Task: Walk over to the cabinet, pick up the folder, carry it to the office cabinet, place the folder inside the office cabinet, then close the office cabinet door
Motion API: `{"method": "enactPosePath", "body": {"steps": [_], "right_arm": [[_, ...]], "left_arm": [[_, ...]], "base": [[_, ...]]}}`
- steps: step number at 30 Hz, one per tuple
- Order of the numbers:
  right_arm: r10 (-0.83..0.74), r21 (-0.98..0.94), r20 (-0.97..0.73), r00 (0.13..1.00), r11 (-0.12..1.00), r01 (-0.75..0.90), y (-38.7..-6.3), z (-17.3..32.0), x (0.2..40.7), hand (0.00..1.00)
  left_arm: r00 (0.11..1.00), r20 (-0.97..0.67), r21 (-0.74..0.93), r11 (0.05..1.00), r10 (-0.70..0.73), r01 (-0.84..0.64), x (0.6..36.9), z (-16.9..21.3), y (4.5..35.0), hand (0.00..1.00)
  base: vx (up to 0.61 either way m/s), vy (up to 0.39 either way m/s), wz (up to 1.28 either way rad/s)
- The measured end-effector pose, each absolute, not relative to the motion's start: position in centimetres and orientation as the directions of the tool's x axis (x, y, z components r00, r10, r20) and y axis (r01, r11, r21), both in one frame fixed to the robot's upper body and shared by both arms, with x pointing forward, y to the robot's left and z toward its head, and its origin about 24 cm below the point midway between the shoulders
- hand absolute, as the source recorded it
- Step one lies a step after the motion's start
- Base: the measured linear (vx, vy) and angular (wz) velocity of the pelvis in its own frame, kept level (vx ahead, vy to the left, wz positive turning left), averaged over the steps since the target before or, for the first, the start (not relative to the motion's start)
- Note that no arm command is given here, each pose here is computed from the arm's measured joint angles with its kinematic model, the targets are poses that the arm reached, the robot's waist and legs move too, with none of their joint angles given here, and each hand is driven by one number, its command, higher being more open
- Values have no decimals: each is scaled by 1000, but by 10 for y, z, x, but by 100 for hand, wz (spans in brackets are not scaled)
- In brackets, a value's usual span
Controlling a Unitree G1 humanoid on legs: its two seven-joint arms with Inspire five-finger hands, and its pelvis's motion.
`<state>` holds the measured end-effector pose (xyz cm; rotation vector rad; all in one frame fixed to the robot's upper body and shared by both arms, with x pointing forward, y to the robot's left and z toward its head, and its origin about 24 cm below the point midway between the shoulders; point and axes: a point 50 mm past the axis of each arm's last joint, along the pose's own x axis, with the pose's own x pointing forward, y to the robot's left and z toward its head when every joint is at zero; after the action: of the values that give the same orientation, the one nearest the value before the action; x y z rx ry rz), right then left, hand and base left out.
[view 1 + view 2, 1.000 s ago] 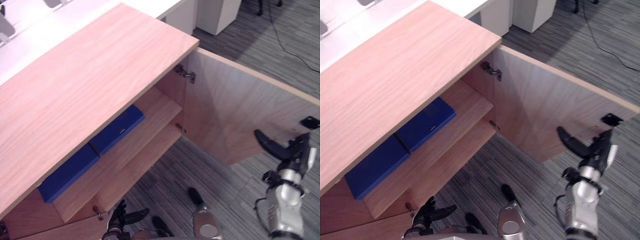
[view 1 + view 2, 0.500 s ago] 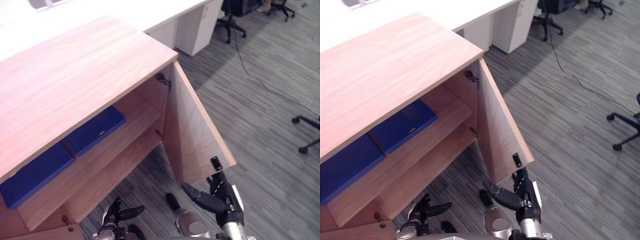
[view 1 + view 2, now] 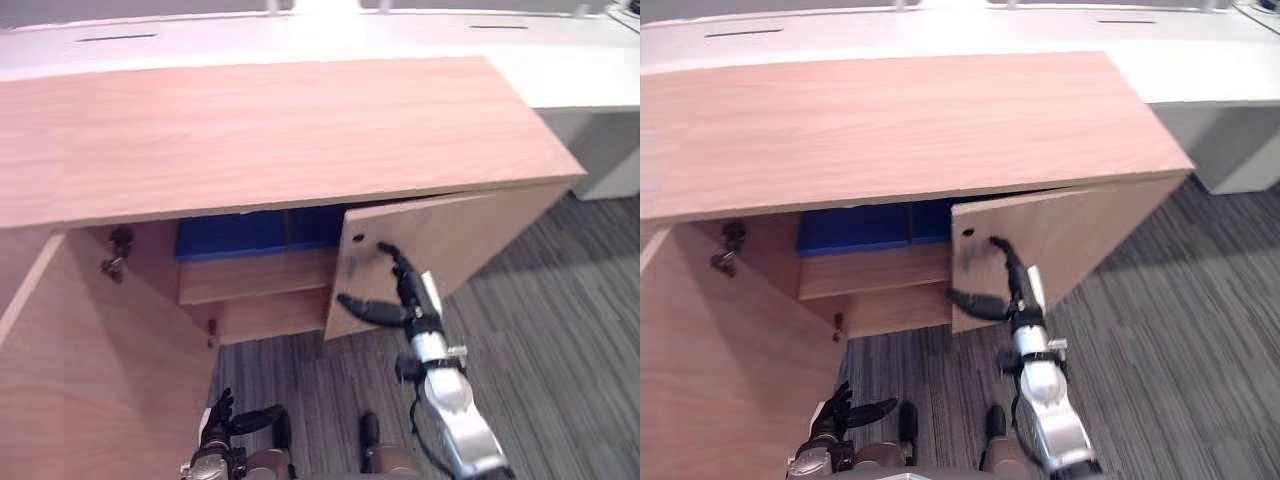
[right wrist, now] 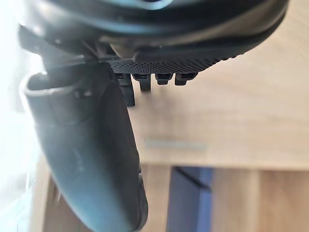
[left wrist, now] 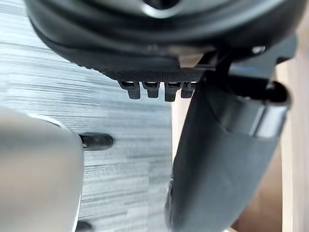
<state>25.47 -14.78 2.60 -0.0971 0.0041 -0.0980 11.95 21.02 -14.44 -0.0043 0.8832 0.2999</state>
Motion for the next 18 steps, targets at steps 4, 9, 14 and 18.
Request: {"method": "enactPosePath", "body": {"steps": [4, 9, 14, 18], "right_arm": [[-286, -117, -38, 958, 953, 280, -181, 14, 262, 100], [-330, -123, -55, 942, 939, 321, -194, 6, 260, 100], [-303, -192, -228, 925, 946, 262, -209, -38, 230, 100], [-253, -209, -542, 802, 964, 163, -208, -102, 177, 100]], "left_arm": [[599, -758, 119, 958, 258, -262, 120, -144, 211, 100], [593, -759, 86, 944, 270, -319, 116, -144, 210, 100], [572, -755, 29, 888, 321, -460, 102, -143, 215, 100], [573, -731, 26, 855, 370, -518, 93, -137, 224, 100]], "base": [[11, 41, 19], [6, -3, 29], [58, -40, 60], [131, -58, 114]]}}
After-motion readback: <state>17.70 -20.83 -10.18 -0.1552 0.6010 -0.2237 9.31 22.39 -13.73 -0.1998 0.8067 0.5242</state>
